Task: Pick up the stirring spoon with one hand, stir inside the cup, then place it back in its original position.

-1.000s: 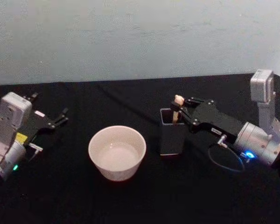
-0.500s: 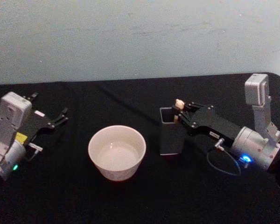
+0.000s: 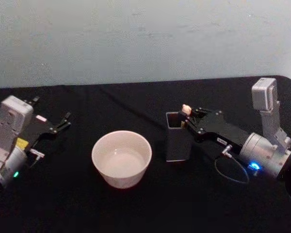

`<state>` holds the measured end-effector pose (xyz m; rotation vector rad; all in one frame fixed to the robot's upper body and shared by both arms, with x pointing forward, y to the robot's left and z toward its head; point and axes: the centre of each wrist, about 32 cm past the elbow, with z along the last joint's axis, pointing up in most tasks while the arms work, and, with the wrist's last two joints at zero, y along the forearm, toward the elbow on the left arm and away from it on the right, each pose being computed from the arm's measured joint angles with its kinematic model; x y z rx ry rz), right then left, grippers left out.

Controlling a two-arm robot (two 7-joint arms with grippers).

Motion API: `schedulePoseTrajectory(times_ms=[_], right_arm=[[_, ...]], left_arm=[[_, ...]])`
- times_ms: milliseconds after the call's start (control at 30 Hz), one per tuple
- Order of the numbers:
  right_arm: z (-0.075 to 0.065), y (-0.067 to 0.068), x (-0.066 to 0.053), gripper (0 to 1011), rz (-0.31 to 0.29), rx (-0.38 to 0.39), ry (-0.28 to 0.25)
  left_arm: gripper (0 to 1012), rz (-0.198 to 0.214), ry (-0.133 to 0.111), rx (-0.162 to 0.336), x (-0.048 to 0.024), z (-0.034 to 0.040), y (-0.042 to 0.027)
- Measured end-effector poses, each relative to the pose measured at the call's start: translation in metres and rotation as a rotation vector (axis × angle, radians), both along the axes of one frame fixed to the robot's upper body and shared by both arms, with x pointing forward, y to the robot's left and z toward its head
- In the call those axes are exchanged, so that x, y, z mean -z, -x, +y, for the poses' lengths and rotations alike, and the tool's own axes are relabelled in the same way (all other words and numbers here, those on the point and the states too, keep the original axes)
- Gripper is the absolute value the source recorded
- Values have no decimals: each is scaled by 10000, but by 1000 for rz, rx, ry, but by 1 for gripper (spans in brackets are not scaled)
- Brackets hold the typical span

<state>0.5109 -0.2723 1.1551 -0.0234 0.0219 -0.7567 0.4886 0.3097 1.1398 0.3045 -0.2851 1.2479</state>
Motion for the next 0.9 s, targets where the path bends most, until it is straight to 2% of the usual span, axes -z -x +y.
schedulePoseTrajectory(times_ms=[167, 233, 267, 300, 367, 500, 800, 833, 900], right_arm=[[-2, -1, 0, 255, 1, -1, 0], [-4, -1, 0, 339, 1, -2, -1], [-4, -1, 0, 339, 1, -2, -1], [-4, -1, -1, 392, 1, -2, -1], [-6, -2, -1, 436, 1, -2, -2], [-6, -2, -2, 594, 1, -3, -2], [-7, -2, -2, 865, 0, -3, -3], [-7, -2, -2, 865, 0, -3, -3], [-6, -2, -2, 947, 0, -4, -3]], left_arm=[[1001, 0, 0, 0, 0, 0, 0], [1002, 0, 0, 0, 0, 0, 0], [1001, 0, 0, 0, 0, 0, 0], [1001, 0, 0, 0, 0, 0, 0], [1001, 0, 0, 0, 0, 0, 0], [1001, 0, 0, 0, 0, 0, 0], [1001, 0, 0, 0, 0, 0, 0], [1001, 0, 0, 0, 0, 0, 0], [1001, 0, 0, 0, 0, 0, 0]])
